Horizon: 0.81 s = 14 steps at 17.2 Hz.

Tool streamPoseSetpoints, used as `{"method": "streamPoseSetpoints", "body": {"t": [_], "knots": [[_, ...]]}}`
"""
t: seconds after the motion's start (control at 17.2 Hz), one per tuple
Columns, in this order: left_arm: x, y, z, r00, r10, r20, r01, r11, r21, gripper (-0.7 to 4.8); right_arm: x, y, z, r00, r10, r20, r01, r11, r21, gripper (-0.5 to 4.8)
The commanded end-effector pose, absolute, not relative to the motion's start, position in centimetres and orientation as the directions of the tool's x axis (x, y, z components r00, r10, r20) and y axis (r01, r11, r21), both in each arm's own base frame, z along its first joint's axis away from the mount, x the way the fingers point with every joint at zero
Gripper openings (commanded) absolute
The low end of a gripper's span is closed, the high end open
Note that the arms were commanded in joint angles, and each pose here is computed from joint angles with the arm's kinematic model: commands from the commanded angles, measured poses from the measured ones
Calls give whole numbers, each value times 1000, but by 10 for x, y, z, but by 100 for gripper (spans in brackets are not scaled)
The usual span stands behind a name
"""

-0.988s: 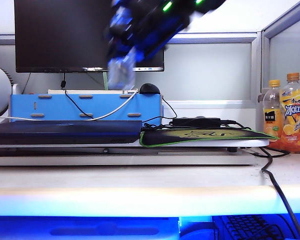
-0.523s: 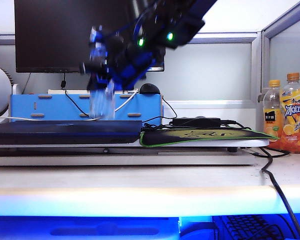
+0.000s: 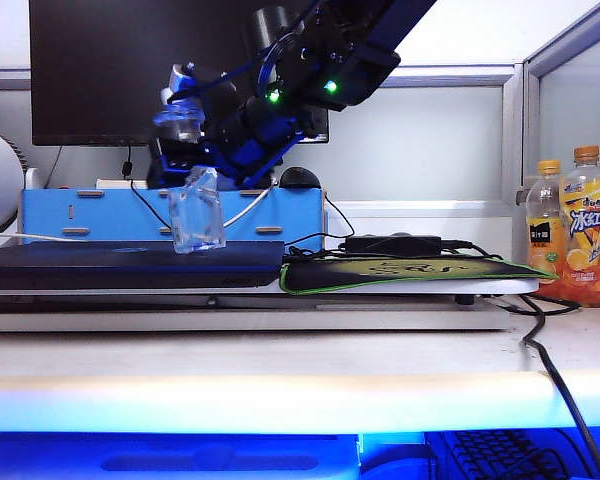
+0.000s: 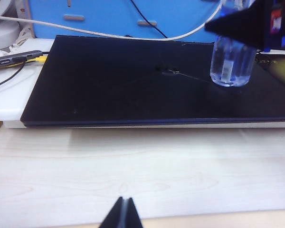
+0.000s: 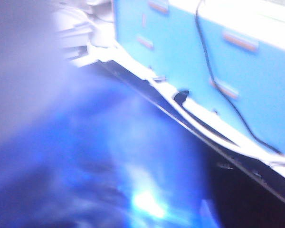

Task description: Pick up the mineral water bottle and place it on the laptop.

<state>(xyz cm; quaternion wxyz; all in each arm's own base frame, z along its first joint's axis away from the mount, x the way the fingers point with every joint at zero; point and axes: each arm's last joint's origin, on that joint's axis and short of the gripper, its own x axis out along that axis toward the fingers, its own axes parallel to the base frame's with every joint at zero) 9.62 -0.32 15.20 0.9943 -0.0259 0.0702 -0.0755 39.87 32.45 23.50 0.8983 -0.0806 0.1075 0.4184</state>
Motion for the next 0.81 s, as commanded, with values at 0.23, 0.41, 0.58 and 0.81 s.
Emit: {"method": "streamPoseSetpoints", "body": {"t": [0.23,0.41,0.58,0.81], "knots": [[96,-3,152,977,-159,-140,151,987,-62,-2,387,319,281,649,745,-151,-761,635,-134,479],[96,-3,152,977,-159,-140,151,987,-62,-2,378,311,312,669,738,-87,-739,650,-176,479],[96,-3,152,977,-159,-140,151,987,-62,-2,359,294,360,677,736,18,-720,667,-194,479],[96,-3,152,977,-159,-140,151,987,-62,-2,328,265,417,717,691,92,-667,719,-198,230]]}}
